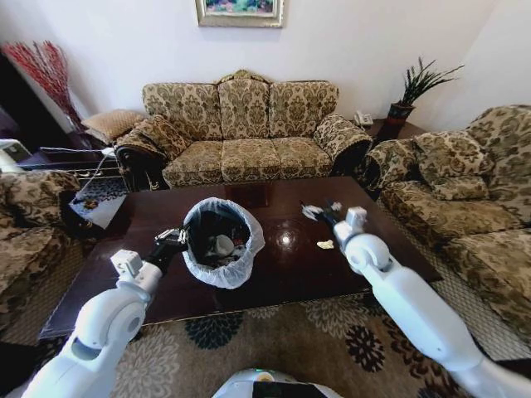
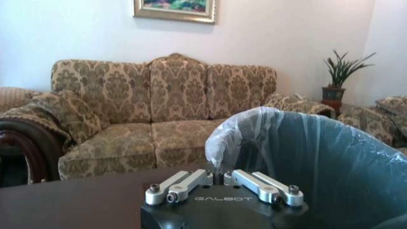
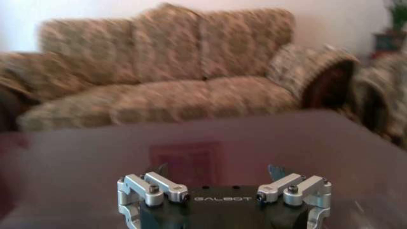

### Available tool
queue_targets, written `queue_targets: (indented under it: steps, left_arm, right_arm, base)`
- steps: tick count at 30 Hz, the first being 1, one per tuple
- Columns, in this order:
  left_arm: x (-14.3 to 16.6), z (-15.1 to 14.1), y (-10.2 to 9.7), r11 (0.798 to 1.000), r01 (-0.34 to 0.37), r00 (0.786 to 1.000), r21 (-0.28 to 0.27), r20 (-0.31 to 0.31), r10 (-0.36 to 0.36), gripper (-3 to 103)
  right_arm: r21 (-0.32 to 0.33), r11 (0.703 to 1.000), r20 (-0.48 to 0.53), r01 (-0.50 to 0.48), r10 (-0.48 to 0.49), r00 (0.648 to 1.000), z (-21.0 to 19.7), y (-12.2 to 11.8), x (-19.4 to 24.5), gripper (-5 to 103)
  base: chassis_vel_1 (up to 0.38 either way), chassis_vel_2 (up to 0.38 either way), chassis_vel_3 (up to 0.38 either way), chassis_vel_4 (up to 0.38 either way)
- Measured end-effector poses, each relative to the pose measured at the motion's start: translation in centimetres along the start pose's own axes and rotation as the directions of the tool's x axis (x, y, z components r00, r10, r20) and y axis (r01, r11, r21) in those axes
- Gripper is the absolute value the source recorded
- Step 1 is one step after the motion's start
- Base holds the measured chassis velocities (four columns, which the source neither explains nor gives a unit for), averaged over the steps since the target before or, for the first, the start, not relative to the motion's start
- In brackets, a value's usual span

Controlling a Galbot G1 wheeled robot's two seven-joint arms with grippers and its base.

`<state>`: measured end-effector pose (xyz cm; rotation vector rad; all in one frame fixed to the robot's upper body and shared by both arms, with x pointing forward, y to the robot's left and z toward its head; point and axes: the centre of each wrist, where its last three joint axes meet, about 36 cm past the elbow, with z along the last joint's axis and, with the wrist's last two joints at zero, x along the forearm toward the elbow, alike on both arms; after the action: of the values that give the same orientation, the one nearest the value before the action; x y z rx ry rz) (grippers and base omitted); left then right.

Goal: Move to the front of the table and place the trash on the table into the trash bin.

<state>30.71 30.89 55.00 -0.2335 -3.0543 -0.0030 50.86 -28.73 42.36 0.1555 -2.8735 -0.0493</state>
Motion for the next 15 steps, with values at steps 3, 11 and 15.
queue_targets:
  steps: [3,11,15]
  left_arm:
    - [0.1,0.0,0.1,1.000,-0.002,1.000,-0.007,-0.006,0.002,3]
    - [0.0,0.0,0.3,1.000,-0.004,1.000,-0.016,-0.006,0.004,3]
    - [-0.1,0.0,0.2,1.000,-0.006,1.000,-0.013,-0.007,0.006,3]
  right_arm:
    - [-0.022,0.999,-0.071,-0.033,0.031,0.997,5.2,-1.5,-1.7,100]
    - [-0.081,0.994,-0.137,-0.079,0.067,0.988,9.1,-2.0,-3.1,102]
    - [-0.094,0.992,-0.152,-0.084,0.069,0.986,9.5,-2.0,-3.3,90]
  base:
    - [0.000,0.000,0.000,0.000]
    - [0.000,0.000,0.000,0.000]
    - [0.000,0.000,0.000,0.000]
